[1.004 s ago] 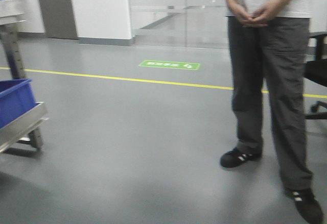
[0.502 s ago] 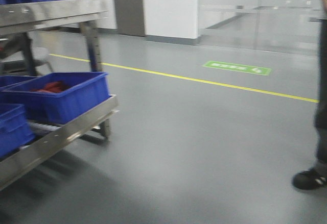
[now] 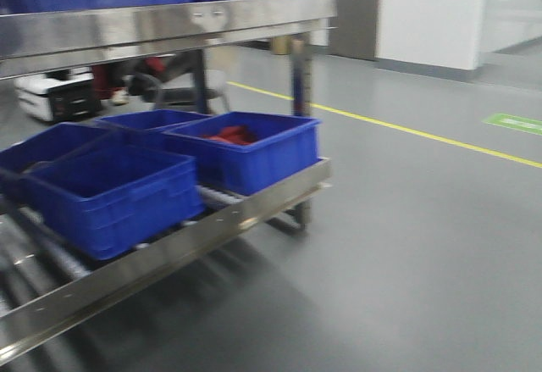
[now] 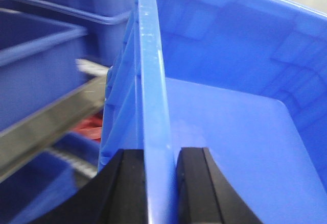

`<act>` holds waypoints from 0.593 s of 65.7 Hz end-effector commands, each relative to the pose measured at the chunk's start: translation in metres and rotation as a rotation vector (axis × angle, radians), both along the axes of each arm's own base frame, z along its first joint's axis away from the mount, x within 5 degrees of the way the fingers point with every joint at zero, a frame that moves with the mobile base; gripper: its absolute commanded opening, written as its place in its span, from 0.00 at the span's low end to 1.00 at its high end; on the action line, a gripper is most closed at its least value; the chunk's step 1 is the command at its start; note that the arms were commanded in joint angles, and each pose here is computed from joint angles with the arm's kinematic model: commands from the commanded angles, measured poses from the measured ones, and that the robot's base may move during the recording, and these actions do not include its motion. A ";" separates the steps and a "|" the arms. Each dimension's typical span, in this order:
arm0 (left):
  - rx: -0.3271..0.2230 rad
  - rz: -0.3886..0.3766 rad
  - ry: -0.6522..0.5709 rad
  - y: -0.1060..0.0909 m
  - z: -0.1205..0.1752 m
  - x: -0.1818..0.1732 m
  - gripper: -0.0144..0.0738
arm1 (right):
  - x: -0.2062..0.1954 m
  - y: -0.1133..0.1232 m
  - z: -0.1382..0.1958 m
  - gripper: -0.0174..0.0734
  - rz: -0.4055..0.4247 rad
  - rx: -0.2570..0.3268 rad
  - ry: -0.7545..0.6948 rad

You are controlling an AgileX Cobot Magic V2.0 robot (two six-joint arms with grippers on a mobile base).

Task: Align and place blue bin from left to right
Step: 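Drive up to the second shelf of blue bins holding the bin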

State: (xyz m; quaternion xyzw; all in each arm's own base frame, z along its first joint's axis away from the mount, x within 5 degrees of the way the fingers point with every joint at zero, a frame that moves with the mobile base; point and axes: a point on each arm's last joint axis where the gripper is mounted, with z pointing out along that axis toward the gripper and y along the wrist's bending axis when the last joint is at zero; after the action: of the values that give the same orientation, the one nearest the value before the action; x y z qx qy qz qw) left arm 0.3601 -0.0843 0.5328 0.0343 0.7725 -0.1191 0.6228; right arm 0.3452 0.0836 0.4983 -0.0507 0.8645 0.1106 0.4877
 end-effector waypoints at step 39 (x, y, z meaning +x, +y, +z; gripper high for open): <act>-0.036 0.000 -0.197 0.001 0.027 -0.009 0.04 | -0.012 0.001 0.021 0.11 0.031 0.012 -0.111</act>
State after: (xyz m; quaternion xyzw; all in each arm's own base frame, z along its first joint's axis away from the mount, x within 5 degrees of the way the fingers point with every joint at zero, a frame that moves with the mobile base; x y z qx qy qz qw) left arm 0.3605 -0.0839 0.5323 0.0347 0.7730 -0.1159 0.6227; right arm 0.3451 0.0839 0.4983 -0.0507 0.8644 0.1123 0.4874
